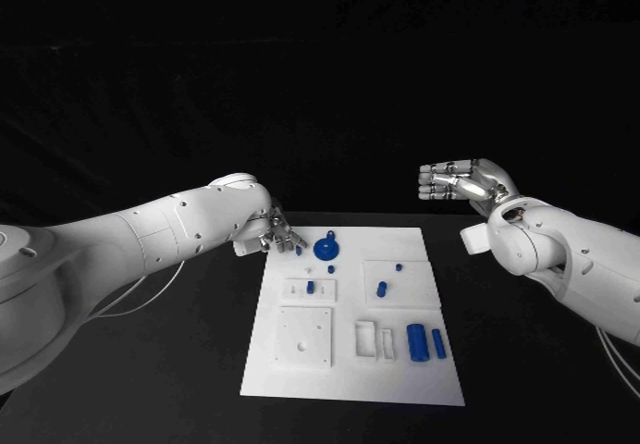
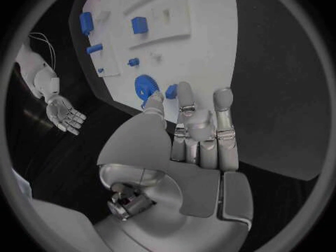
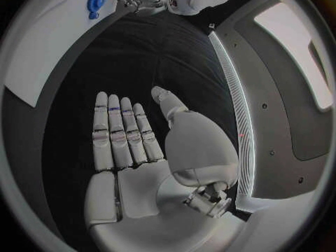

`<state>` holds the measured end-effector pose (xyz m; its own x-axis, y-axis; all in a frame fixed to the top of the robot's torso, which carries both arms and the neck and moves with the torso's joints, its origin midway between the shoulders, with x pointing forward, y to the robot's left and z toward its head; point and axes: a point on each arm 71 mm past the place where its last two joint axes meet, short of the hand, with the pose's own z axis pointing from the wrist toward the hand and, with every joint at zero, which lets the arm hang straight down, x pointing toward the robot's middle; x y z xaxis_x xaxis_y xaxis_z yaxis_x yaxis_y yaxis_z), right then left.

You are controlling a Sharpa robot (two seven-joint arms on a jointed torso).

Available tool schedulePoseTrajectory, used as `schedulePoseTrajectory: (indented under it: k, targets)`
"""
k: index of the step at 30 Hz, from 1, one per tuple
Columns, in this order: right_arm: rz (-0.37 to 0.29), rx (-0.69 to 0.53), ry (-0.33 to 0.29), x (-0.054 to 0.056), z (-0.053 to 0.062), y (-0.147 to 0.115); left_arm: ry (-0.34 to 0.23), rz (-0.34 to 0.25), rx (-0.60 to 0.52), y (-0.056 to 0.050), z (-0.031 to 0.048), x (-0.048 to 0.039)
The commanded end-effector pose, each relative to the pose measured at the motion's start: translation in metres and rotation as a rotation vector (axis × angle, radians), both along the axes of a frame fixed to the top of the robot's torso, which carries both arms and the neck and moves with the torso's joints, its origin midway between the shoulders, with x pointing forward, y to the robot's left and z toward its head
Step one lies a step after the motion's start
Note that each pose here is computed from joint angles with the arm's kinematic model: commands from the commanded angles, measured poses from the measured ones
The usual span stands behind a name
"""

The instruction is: Assemble the parts on the task board

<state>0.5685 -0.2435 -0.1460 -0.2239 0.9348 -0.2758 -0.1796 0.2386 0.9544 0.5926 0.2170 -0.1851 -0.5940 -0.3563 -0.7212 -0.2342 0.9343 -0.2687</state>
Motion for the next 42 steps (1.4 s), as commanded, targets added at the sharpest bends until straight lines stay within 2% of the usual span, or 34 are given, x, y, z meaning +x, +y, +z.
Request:
schedulePoseTrajectory:
  k: [1,42]
  targets:
    - [0.014,-0.002,-0.008,-0.0002,0.0004,0.0018,0.010,-0.018,-0.014,-0.0032,-0.0007,-0.0006]
    - [0.034,-0.003,0.009,0.0007,-0.0017,0.0037,0.026,-0.016,-0.062,-0.0038,-0.0017,-0.0011]
